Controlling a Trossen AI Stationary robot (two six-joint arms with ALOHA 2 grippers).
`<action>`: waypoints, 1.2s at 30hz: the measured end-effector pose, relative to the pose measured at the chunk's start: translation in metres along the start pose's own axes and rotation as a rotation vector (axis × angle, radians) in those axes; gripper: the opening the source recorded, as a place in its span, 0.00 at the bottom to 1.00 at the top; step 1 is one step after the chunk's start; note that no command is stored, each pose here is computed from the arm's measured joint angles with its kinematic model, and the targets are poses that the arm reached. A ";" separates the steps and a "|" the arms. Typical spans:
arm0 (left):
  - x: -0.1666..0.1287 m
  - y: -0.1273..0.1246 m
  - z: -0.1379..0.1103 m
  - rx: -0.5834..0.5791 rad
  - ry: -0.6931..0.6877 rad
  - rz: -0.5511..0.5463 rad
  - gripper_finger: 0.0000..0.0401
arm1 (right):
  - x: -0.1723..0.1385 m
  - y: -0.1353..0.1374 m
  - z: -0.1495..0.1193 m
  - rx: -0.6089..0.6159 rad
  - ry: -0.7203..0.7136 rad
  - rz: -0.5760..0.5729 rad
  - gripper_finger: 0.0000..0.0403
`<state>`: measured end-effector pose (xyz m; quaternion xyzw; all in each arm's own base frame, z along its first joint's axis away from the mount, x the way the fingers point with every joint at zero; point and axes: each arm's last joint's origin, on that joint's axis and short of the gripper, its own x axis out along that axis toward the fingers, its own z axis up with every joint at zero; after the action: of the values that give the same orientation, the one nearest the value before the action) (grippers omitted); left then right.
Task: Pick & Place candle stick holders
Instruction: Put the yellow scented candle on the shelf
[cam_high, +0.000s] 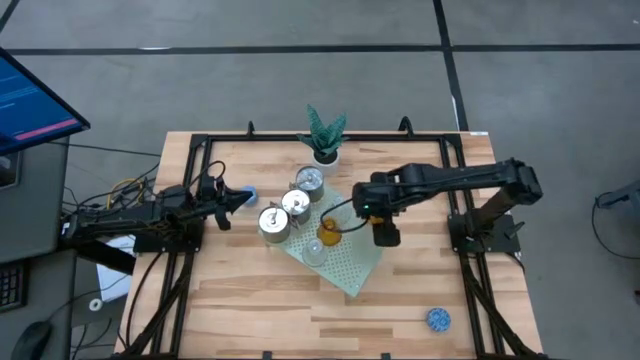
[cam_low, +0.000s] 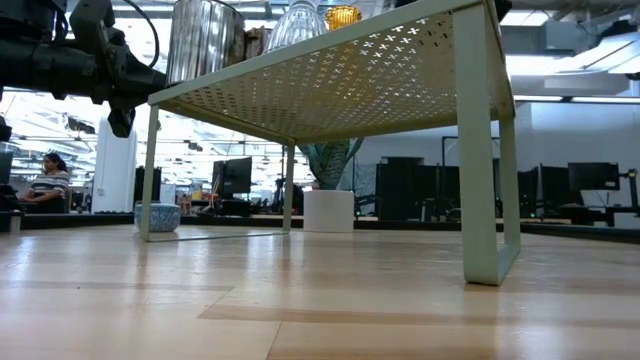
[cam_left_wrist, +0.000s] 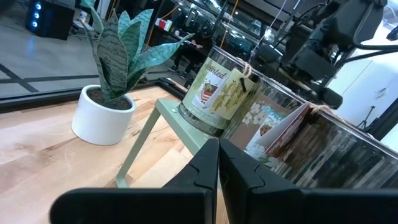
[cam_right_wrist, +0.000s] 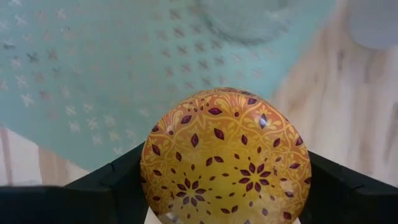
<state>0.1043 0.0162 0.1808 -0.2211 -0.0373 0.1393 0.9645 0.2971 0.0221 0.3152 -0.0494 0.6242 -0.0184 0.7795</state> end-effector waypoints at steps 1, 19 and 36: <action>0.000 0.000 0.000 0.000 0.000 0.000 0.03 | 0.003 0.002 0.003 -0.006 -0.004 0.016 0.72; 0.000 0.000 0.000 0.000 0.000 0.000 0.03 | 0.029 0.017 0.008 -0.080 0.057 0.075 0.72; 0.000 0.000 0.000 0.000 0.000 -0.001 0.03 | 0.023 0.008 0.002 -0.070 0.066 0.085 0.81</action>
<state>0.1043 0.0162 0.1808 -0.2212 -0.0374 0.1389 0.9646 0.3041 0.0283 0.2921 -0.0496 0.6513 0.0351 0.7564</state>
